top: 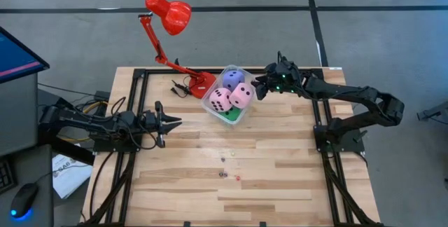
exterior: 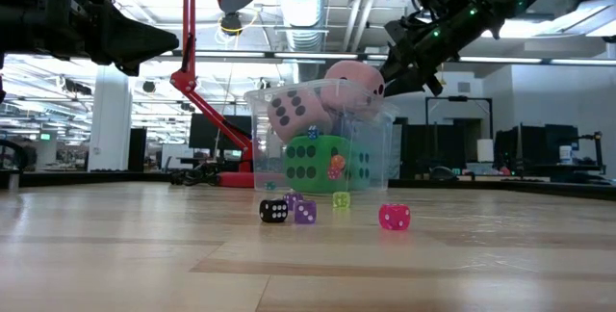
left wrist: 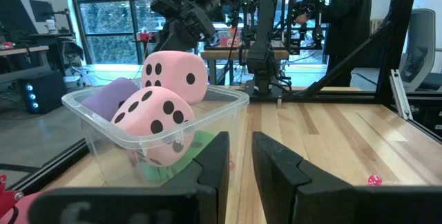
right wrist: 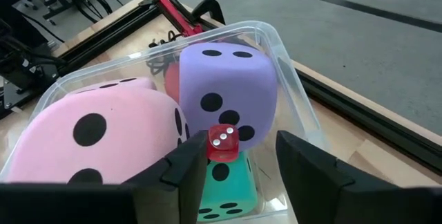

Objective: Pick & Place Dice
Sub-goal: Put the small red dice into the transparent bin

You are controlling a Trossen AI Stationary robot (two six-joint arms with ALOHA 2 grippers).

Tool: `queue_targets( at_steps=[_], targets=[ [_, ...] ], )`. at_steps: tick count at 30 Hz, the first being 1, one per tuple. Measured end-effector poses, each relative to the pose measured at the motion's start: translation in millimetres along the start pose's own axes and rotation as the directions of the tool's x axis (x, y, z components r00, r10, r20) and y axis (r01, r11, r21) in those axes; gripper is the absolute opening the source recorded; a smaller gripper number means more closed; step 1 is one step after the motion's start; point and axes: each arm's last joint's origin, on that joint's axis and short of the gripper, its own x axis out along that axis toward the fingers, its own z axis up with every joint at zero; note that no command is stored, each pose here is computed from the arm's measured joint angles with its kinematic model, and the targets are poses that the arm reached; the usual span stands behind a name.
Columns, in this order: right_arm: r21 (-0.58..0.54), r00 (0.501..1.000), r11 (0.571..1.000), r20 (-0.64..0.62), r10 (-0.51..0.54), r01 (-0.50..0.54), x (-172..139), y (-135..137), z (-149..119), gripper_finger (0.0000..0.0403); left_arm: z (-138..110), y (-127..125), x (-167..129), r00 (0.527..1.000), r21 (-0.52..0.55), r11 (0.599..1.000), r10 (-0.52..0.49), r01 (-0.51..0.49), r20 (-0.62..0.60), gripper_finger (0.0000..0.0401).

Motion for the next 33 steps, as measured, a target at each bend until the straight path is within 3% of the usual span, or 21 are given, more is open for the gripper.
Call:
queue_targets(
  at_steps=[9,17,20,24,33],
  targets=[
    [-0.072,1.000,0.997,-0.003,0.001,-0.001,0.0,0.4,-0.4,0.0155,-0.1,0.0,0.0,1.000,0.000,1.000,0.000,0.000,-0.001,0.0053],
    [-0.079,1.000,0.997,-0.012,0.021,-0.022,-0.1,6.1,-2.4,0.0067,0.0,0.0,0.0,1.000,0.000,1.000,0.000,0.000,0.000,0.0053],
    [-0.081,1.000,0.996,-0.012,0.023,-0.024,-0.1,6.8,-2.7,0.0054,-0.1,0.0,0.0,1.000,0.000,1.000,0.000,0.000,-0.001,0.0053],
    [-0.088,1.000,0.996,-0.012,0.023,-0.024,-0.1,6.8,-2.6,0.0067,0.0,0.0,0.0,1.000,0.000,1.000,0.000,0.000,0.000,0.0053],
    [-0.088,1.000,0.996,-0.014,0.020,-0.022,-0.1,6.7,-2.8,0.0140,-0.1,0.0,0.0,1.000,0.000,1.000,0.000,0.000,-0.001,0.0053]
  ],
)
